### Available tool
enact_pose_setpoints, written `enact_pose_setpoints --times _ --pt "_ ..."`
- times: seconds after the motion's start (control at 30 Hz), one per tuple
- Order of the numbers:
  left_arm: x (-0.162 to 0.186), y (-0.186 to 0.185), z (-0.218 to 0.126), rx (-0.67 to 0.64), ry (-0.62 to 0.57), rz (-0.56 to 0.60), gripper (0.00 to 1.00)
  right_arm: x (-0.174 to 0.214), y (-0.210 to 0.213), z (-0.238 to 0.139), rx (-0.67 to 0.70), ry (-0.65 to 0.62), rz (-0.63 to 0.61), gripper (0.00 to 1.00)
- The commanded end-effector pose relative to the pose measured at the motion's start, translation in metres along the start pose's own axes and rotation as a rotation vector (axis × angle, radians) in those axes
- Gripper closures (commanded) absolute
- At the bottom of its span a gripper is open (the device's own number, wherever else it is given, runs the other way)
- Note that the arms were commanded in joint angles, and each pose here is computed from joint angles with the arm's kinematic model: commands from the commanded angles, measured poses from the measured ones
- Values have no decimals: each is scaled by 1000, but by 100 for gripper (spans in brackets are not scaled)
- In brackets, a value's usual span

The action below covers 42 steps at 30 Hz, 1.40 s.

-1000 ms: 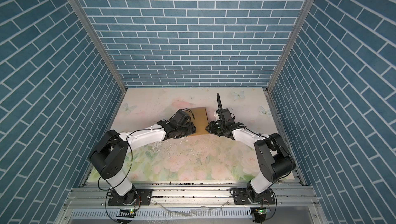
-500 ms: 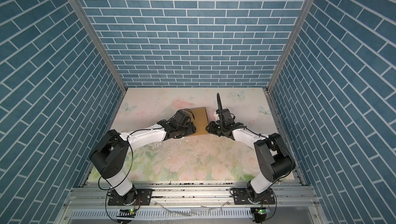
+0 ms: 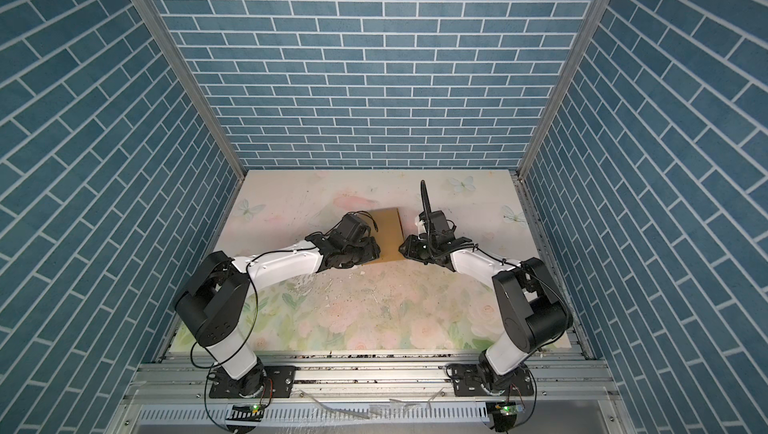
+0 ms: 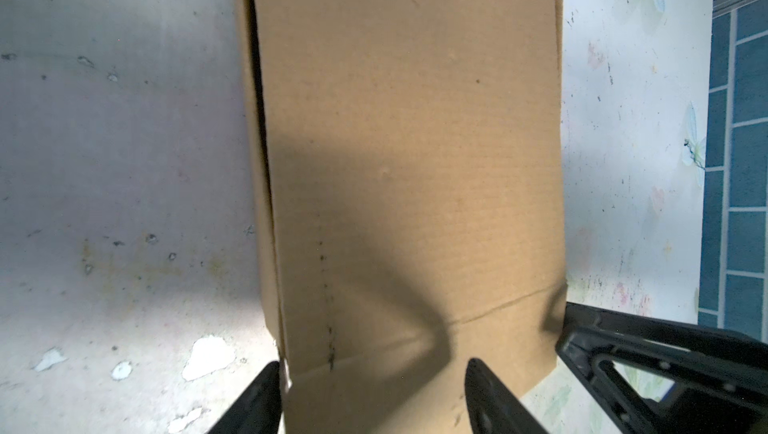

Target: Fold the paper box

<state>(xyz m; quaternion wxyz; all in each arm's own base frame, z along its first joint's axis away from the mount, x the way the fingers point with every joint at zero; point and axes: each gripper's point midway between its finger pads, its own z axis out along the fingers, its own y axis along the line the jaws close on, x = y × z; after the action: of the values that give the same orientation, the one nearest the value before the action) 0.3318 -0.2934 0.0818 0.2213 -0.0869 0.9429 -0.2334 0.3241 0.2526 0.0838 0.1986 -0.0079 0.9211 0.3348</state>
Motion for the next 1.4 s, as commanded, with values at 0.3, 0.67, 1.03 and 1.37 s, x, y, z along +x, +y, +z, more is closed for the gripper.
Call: enact_pose_setpoints --times 0.3,0.67,1.03,1.37 --pt "16 -10 16 70 51 8 30 3 13 13 -45 59 3 66" --pt "12 -6 16 70 54 5 30 -4 15 15 -36 54 -16 66" --pt "6 -5 -4 59 30 32 30 -6 17 12 -34 49 -33 66" --pt "11 7 4 33 42 32 30 -4 12 16 -21 57 -30 66"
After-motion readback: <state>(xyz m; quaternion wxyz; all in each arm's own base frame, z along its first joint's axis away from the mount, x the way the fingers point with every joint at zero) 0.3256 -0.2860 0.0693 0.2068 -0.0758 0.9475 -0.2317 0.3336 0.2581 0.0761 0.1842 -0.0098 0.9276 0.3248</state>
